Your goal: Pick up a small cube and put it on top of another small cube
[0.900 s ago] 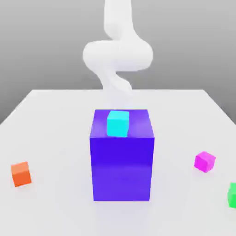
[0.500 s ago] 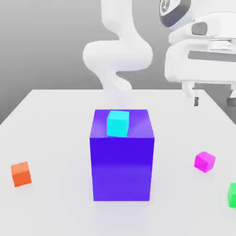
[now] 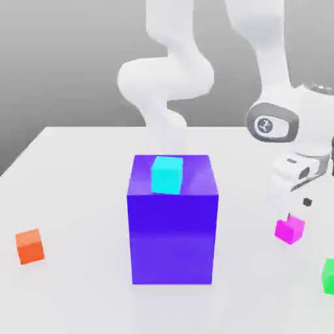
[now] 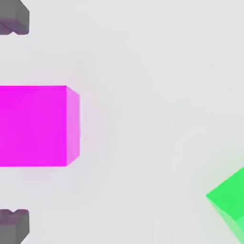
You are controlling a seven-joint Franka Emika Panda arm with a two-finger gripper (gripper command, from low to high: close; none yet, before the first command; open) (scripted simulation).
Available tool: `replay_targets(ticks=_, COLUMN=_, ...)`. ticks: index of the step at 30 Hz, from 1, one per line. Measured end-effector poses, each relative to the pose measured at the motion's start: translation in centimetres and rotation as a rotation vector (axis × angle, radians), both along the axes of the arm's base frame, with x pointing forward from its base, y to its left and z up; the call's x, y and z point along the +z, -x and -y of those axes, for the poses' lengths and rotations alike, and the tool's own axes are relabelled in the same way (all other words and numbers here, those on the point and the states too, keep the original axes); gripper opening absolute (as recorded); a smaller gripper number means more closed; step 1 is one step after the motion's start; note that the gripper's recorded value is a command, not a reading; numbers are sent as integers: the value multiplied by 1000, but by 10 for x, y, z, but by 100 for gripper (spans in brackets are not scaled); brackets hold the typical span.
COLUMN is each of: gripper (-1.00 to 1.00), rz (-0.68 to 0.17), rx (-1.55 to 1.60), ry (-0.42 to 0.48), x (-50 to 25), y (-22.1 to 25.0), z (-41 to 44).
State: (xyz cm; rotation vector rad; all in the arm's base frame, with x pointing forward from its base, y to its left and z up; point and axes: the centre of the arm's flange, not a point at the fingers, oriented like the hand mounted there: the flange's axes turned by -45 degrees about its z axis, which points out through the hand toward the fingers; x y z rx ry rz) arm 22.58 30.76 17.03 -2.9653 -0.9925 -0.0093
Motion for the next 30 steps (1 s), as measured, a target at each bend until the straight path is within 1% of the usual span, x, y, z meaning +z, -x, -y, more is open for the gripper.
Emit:
replay_targets(ticks=7, gripper=0, rz=-2, rx=3, ry=10, x=-39, y=2, z=4)
replay_targets(ticks=8, gripper=-100, rz=-2, rx=4, ry=13, x=-44, y=2, z=5)
replay_targets(ticks=15, gripper=-100, rz=0, rx=4, ry=11, x=-44, y=2, z=5)
replay_targets(ticks=22, gripper=-100, rz=0, rx=0, ry=-2, x=-7, y=0, z=0)
replay_targets(ticks=28, gripper=-100, rz=0, rx=4, ry=12, x=19, y=2, z=5)
replay_targets(ticks=30, gripper=-100, rz=-2, rx=-4, ry=11, x=26, y=-13, z=-2)
